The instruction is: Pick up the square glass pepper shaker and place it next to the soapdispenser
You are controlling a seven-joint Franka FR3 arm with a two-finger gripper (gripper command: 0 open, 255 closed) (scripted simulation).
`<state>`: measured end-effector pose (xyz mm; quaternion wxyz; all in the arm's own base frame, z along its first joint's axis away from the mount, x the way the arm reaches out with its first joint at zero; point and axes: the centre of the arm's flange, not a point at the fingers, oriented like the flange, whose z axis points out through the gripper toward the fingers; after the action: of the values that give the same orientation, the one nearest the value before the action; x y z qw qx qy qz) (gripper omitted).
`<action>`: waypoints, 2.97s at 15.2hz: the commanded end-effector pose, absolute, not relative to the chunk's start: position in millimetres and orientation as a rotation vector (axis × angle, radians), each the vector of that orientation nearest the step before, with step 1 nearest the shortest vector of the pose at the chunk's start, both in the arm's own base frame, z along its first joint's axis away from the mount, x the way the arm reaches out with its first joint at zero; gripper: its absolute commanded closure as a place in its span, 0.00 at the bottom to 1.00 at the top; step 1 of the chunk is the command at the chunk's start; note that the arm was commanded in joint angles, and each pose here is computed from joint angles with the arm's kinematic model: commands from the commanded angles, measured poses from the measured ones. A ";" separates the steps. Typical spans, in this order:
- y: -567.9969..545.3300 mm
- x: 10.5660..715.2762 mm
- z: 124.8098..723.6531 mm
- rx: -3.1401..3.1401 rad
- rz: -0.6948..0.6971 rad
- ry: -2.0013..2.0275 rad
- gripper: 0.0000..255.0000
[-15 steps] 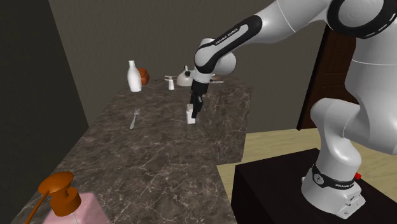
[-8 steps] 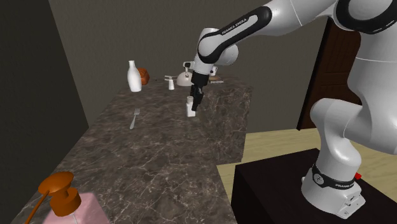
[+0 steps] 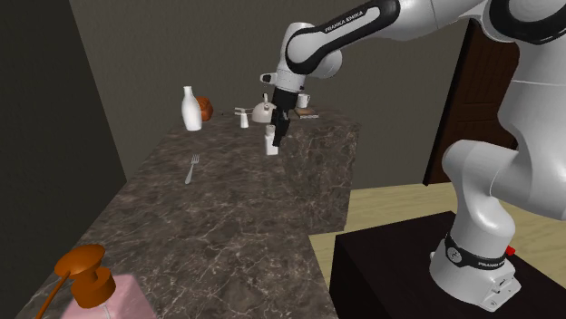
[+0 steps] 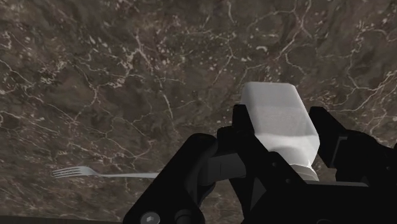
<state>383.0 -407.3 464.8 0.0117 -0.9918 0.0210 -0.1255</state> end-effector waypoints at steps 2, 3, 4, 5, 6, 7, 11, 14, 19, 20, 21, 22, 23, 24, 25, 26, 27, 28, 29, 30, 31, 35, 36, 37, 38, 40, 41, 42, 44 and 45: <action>-408.7 382.4 480.7 -3.093 -0.391 0.066 1.00; -408.7 382.4 486.0 -3.093 -0.391 0.066 1.00; -408.7 382.4 491.2 -3.093 -0.391 0.066 1.00; -408.7 382.4 496.5 -3.093 -0.391 0.066 1.00; -408.7 382.4 501.8 -3.093 -0.391 0.066 1.00; -408.7 382.4 507.1 -3.093 -0.391 0.066 1.00; -408.7 382.4 528.2 -3.093 -0.391 0.066 1.00; -408.7 382.4 544.0 -3.093 -0.391 0.066 1.00; -408.7 382.4 570.4 -3.093 -0.391 0.066 1.00; -408.7 382.4 575.7 -3.093 -0.391 0.066 1.00; -408.7 382.4 581.0 -3.093 -0.391 0.066 1.00; -408.7 382.4 586.3 -3.093 -0.391 0.066 1.00; -408.7 382.4 591.5 -3.093 -0.391 0.066 1.00; -408.7 382.4 596.8 -3.093 -0.391 0.066 1.00; -408.7 382.4 602.1 -3.093 -0.391 0.066 1.00; -408.7 382.4 607.4 -3.093 -0.391 0.066 1.00; -408.7 382.4 612.7 -3.093 -0.391 0.066 1.00; -408.7 382.4 614.9 -3.093 -0.391 0.066 1.00; -397.6 389.5 614.9 -3.093 -0.391 0.066 1.00; -386.4 396.6 614.9 -3.093 -0.391 0.066 1.00; -375.3 403.6 614.9 -3.093 -0.391 0.066 1.00; -330.7 432.0 614.9 -3.093 -0.391 0.066 1.00; -319.6 439.1 615.0 -3.093 -0.391 0.066 1.00; -308.5 446.1 615.0 -3.093 -0.391 0.066 1.00; -297.3 453.2 615.0 -3.093 -0.391 0.066 1.00; -275.1 467.4 615.0 -3.093 -0.391 0.066 1.00; -263.9 474.5 615.0 -3.093 -0.391 0.066 1.00; -252.8 481.6 615.0 -3.093 -0.391 0.066 1.00; -230.5 495.7 615.0 -3.093 -0.391 0.066 1.00; -219.4 502.8 615.0 -3.093 -0.391 0.066 1.00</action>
<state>497.4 -232.2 616.0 0.0117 -0.9919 0.0204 -0.1251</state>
